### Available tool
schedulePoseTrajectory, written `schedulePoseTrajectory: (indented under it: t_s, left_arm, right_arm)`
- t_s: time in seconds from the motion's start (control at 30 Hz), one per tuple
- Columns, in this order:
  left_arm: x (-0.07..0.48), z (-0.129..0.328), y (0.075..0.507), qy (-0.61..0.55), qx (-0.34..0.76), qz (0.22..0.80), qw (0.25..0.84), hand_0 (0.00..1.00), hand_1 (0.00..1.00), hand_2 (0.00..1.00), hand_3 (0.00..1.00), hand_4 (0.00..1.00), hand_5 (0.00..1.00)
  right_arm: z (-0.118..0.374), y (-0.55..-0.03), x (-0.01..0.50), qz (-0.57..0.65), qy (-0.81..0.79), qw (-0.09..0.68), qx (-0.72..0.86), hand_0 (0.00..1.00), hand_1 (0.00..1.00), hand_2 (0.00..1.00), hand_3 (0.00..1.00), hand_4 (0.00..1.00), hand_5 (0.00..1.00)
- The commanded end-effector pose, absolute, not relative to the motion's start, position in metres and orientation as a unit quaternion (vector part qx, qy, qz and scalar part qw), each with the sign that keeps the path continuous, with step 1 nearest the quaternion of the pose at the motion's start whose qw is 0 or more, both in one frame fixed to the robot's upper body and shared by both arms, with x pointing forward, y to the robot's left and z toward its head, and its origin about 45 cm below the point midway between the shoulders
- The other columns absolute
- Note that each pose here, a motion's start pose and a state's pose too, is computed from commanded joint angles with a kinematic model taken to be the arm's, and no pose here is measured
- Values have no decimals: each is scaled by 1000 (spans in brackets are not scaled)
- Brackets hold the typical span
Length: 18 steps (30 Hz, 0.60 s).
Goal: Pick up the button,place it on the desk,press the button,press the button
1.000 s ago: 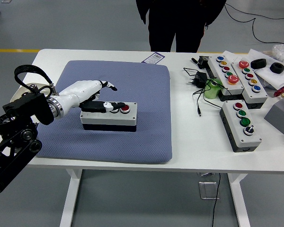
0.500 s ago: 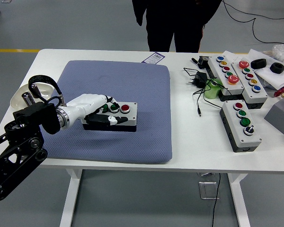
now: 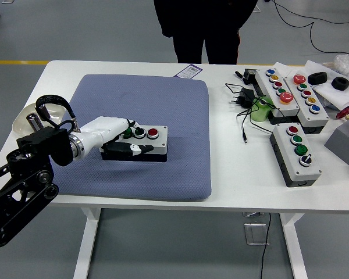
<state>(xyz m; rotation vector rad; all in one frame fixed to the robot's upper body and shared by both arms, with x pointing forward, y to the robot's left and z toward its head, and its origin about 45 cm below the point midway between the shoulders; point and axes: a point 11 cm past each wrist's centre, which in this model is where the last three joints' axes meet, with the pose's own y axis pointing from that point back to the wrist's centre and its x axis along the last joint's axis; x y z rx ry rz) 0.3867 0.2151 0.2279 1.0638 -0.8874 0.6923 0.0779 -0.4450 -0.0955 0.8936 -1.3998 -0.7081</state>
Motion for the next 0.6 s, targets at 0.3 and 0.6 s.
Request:
schedulePoseTrajectory:
  t_s: [0.3,0.6]
  left_arm:
    - [386,233,213,-396,467,322,723,2,2,2,766,875,998]
    - [388,251,192,-407,399,356,741,2,2,2,770,875,998]
  right_arm:
    - [-95,-445,80,-308,-609,618,390,743,682,702,576,180,109]
    - [-95,-445,81,-306,-610,618,391,744,683,702,576,179,109]
